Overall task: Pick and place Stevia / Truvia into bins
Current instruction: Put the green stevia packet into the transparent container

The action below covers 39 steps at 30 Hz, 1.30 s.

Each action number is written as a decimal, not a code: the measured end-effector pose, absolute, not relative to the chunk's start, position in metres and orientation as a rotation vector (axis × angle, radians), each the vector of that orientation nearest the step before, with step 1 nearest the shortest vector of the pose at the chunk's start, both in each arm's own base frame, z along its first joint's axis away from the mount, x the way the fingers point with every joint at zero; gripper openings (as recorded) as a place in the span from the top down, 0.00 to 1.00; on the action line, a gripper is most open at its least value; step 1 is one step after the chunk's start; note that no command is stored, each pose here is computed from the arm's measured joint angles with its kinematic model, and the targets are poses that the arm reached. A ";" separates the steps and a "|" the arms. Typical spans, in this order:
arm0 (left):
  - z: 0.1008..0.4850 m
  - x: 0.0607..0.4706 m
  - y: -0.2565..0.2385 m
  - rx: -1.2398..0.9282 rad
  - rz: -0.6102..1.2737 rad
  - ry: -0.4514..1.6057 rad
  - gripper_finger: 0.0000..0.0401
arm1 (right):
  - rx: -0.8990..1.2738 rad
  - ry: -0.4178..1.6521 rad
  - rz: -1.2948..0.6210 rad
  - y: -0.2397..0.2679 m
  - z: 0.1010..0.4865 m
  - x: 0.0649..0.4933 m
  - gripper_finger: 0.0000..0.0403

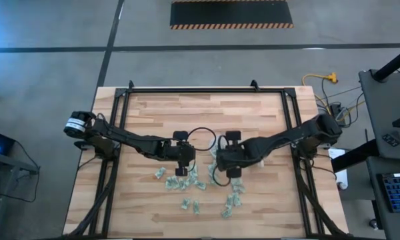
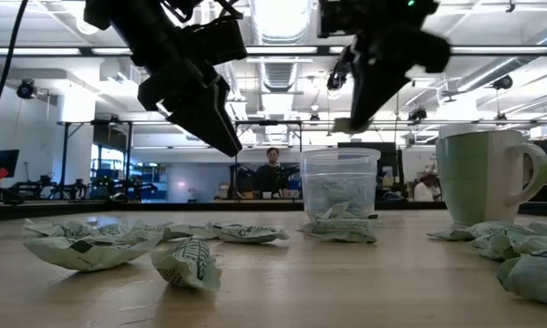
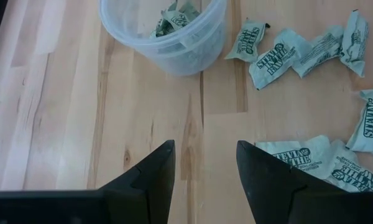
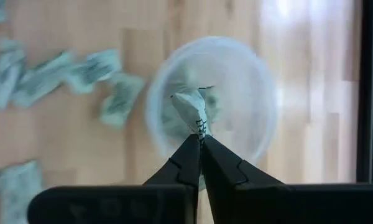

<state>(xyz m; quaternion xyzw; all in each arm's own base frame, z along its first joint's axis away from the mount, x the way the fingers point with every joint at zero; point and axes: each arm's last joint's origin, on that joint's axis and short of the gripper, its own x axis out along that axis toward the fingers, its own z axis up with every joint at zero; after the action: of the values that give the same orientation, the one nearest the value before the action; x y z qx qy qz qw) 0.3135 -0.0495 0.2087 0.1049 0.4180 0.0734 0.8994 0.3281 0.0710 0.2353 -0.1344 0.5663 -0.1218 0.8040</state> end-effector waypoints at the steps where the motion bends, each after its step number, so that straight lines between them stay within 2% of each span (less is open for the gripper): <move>1: 0.209 0.313 -0.049 0.217 0.152 0.865 0.61 | -0.285 1.208 -0.271 0.067 0.234 0.329 0.98; 10: 0.207 0.312 -0.049 0.219 0.152 0.871 0.61 | -0.237 1.204 -0.310 0.037 0.224 0.335 0.95; 19: 0.202 0.310 -0.049 0.220 0.148 0.889 0.61 | -0.247 1.209 -0.267 0.038 0.225 0.336 0.74; 25: 0.197 0.307 -0.060 0.093 -0.080 0.924 0.61 | -0.248 1.218 -0.137 0.058 0.228 0.332 0.67; 31: 0.189 0.309 -0.061 0.078 -0.111 0.902 0.61 | -0.315 1.211 -0.029 0.086 0.228 0.326 0.65; 39: 0.170 0.323 -0.063 0.151 -0.143 0.902 0.61 | -0.371 1.192 0.058 0.121 0.228 0.314 0.68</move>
<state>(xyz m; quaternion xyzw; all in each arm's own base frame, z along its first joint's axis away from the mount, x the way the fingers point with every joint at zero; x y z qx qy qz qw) 0.3227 -0.0627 0.1695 0.0726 0.4350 -0.0692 0.8948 0.3142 0.1211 0.2277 -0.1735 0.5578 0.0274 0.8112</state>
